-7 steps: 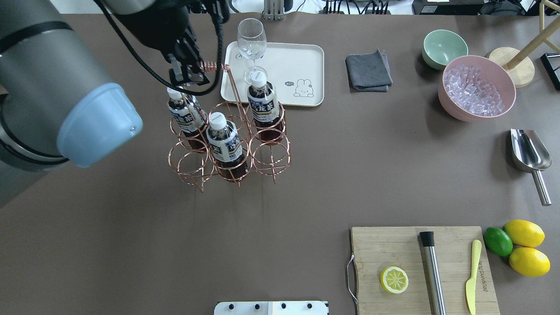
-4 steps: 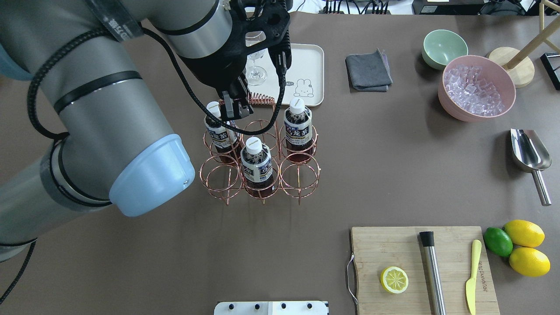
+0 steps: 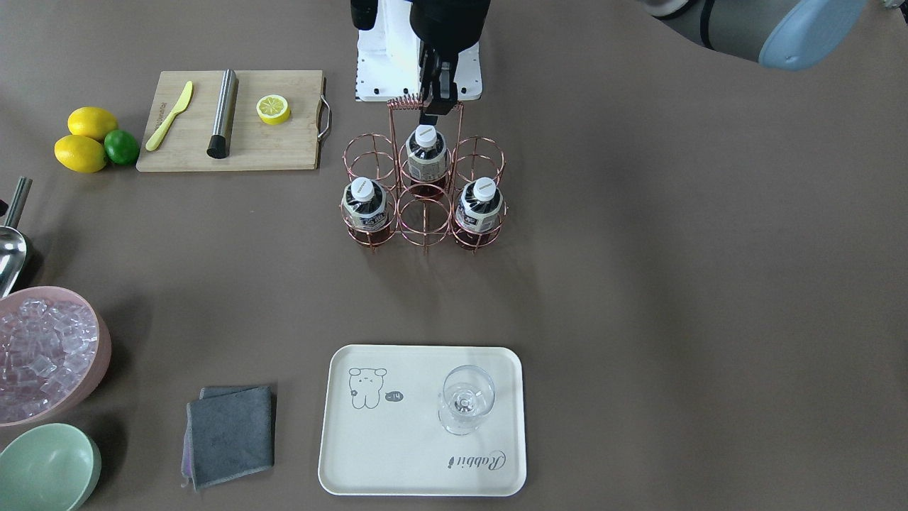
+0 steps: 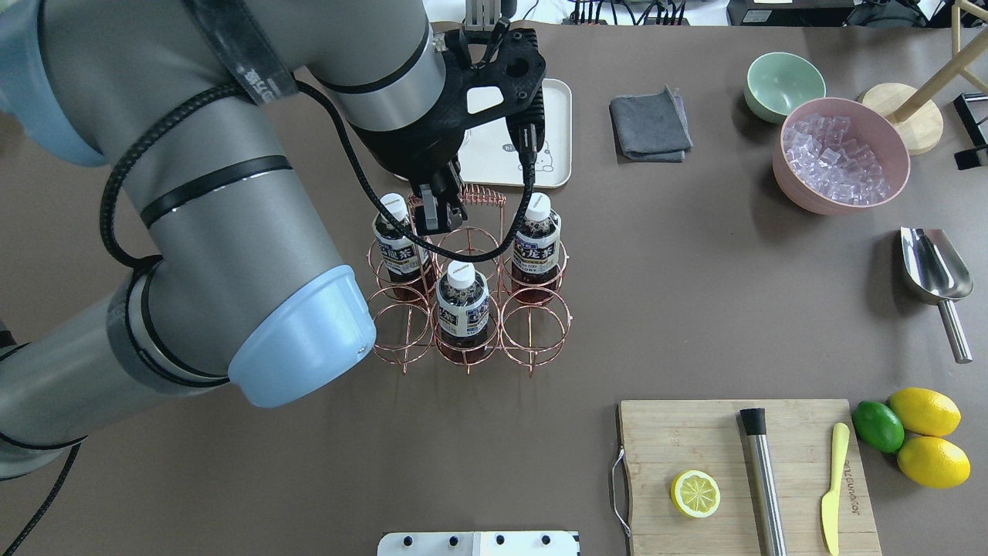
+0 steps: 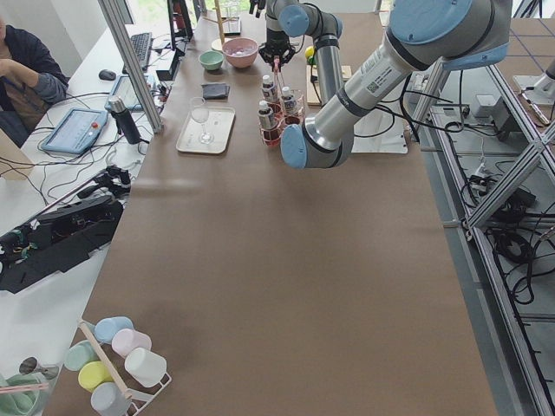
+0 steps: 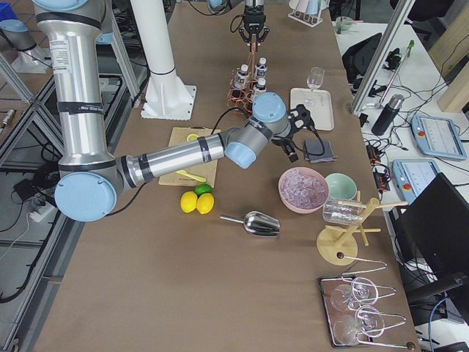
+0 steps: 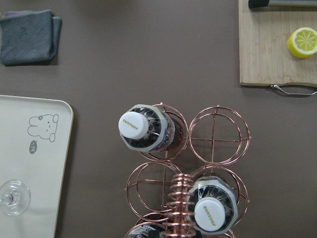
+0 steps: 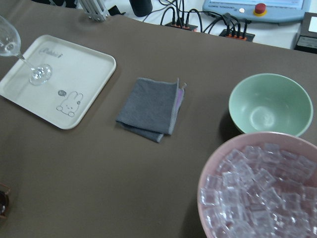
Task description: Take tea from basket to plate
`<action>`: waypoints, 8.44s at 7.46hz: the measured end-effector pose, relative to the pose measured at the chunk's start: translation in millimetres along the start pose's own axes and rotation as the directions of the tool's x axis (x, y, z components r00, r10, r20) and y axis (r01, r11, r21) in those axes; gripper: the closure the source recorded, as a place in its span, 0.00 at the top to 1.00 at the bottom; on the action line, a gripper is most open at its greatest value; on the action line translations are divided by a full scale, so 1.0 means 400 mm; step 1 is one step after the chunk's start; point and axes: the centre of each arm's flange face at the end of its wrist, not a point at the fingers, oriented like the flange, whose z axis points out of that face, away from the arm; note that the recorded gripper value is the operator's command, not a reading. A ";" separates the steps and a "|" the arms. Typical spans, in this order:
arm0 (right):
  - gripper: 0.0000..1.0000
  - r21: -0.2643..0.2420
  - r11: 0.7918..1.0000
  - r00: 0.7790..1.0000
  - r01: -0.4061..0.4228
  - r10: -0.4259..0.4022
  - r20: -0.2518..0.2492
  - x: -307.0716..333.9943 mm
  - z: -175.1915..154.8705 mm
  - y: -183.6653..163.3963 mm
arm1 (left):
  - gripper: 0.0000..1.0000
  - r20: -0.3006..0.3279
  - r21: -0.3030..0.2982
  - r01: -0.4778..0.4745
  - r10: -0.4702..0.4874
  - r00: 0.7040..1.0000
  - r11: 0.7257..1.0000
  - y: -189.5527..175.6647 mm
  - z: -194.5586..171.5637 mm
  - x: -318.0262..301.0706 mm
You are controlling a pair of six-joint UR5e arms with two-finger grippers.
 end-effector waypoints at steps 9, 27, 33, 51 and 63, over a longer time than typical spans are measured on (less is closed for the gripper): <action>0.99 0.458 0.886 0.983 0.072 -0.142 0.119 -0.695 0.345 -0.052 | 0.00 0.000 -0.004 -0.009 0.009 1.000 1.000 0.020 0.048 0.010; 0.00 0.499 0.811 0.944 0.306 -0.327 -0.047 -0.991 0.539 0.122 | 0.00 0.011 0.008 -0.014 0.014 1.000 1.000 0.054 0.045 0.016; 0.00 0.454 0.832 0.940 0.318 -0.338 -0.040 -1.016 0.291 -0.064 | 0.00 0.011 0.009 -0.014 0.014 1.000 1.000 0.053 0.043 0.016; 0.00 0.583 0.777 0.970 0.237 -0.151 -0.192 -0.707 0.721 -0.445 | 0.00 0.126 0.002 0.079 -0.078 0.989 0.997 0.173 -0.101 -0.153; 1.00 0.545 0.815 0.980 0.198 -0.155 -0.125 -0.732 0.615 -0.404 | 0.00 0.030 -0.187 0.049 -0.044 0.999 0.981 1.106 -0.391 -0.612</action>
